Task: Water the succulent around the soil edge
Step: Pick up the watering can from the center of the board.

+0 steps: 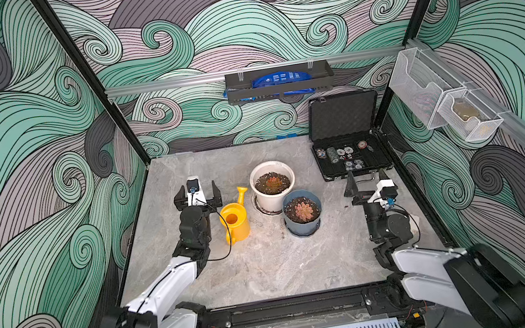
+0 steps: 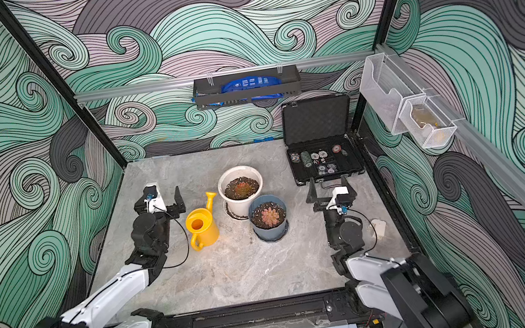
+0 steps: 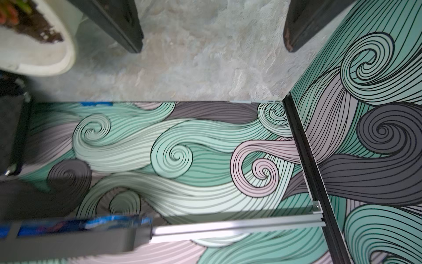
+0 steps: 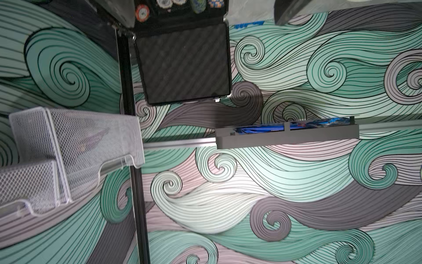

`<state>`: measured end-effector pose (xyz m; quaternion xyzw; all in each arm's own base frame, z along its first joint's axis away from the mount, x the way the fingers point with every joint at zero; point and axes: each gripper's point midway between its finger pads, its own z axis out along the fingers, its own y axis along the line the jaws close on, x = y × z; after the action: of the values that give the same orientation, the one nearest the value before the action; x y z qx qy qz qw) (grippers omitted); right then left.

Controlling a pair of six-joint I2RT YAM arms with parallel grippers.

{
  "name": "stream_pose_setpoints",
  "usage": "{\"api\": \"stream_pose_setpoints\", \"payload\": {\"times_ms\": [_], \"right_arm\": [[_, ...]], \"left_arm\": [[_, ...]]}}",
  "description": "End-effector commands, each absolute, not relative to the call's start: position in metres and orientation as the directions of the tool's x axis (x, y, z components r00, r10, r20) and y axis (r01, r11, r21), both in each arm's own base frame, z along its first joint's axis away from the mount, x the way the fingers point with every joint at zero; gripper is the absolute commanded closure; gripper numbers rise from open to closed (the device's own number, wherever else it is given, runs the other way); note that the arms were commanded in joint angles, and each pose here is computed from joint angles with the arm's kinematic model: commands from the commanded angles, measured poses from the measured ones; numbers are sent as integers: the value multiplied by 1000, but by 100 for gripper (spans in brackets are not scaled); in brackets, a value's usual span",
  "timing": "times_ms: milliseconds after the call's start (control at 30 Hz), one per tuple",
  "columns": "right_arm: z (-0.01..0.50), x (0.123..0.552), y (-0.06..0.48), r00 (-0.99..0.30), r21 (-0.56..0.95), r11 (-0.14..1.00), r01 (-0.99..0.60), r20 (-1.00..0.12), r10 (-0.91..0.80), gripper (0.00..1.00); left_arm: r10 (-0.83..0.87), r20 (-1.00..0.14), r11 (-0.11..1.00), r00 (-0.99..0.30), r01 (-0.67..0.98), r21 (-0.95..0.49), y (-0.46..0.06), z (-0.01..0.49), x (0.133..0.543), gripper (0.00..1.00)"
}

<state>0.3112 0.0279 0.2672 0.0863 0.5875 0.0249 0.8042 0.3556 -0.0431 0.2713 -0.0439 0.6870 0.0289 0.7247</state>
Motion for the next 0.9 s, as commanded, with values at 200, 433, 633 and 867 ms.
{"api": "stream_pose_setpoints", "payload": {"times_ms": [200, 433, 633, 867], "right_arm": [[210, 327, -27, -57, 606, 747, 273, -765, 642, 1], [201, 332, -18, -189, 572, 764, 298, -750, 634, 1], [238, 346, 43, -315, 479, 865, 148, -806, 501, 3], [256, 358, 149, -513, 292, 955, -48, -828, 227, 5]], "left_arm": [[-360, -928, 932, -94, -4, -361, -75, 293, 348, 1], [-392, -895, 907, -211, 76, -415, -112, 288, 348, 1], [-228, -930, 880, -289, 347, -324, -177, 300, 333, 1], [-61, -902, 797, -426, 524, -301, -224, 313, 289, 1]]}}
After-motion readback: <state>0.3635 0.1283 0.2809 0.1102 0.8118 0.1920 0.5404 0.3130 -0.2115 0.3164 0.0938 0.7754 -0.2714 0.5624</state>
